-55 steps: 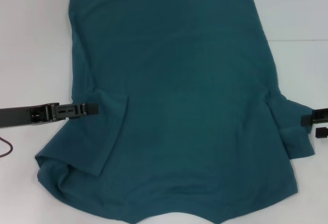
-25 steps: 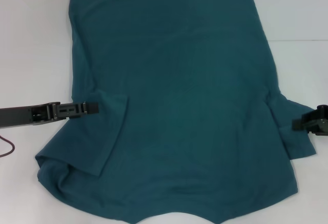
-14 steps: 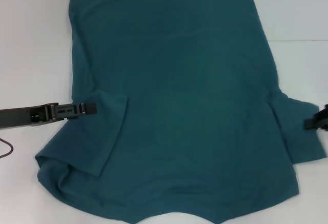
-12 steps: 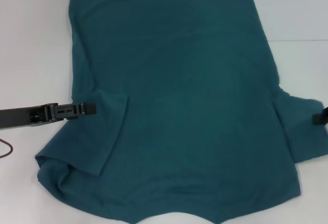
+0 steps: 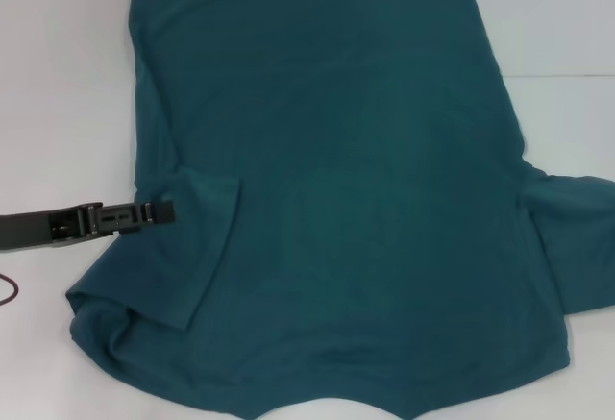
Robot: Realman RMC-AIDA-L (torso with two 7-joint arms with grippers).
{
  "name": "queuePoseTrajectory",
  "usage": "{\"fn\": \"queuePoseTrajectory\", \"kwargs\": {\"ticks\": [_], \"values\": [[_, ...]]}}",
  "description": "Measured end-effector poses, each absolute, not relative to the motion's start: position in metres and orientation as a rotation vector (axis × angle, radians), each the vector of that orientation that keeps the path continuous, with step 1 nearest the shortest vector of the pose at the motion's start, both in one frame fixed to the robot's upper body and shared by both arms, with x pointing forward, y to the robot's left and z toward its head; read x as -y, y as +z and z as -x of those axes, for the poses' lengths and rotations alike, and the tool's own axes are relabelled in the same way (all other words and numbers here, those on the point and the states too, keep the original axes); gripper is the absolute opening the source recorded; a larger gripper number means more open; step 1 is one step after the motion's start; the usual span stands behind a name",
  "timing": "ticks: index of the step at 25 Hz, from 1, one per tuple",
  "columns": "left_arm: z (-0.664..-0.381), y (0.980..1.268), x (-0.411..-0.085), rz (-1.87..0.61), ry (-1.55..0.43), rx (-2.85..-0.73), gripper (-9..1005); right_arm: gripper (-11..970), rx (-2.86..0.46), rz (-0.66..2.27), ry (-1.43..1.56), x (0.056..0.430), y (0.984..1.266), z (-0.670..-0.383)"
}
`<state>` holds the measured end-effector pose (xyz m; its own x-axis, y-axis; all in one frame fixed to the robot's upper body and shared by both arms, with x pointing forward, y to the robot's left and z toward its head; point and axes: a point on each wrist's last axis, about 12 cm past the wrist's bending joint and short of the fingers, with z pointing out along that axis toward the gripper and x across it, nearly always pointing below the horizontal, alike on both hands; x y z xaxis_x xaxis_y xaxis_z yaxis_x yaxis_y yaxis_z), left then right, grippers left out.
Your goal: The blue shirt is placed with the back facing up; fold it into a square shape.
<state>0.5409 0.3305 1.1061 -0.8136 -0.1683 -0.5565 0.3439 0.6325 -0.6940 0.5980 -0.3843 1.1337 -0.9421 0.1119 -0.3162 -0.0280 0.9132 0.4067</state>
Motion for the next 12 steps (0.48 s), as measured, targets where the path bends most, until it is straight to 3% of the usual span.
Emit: {"fn": "queuePoseTrajectory", "kwargs": {"ticks": [12], "values": [[-0.539,1.104,-0.33,-0.122,-1.132,-2.262,887,11,-2.734,0.038,0.425,0.372,1.153,-0.623]]}}
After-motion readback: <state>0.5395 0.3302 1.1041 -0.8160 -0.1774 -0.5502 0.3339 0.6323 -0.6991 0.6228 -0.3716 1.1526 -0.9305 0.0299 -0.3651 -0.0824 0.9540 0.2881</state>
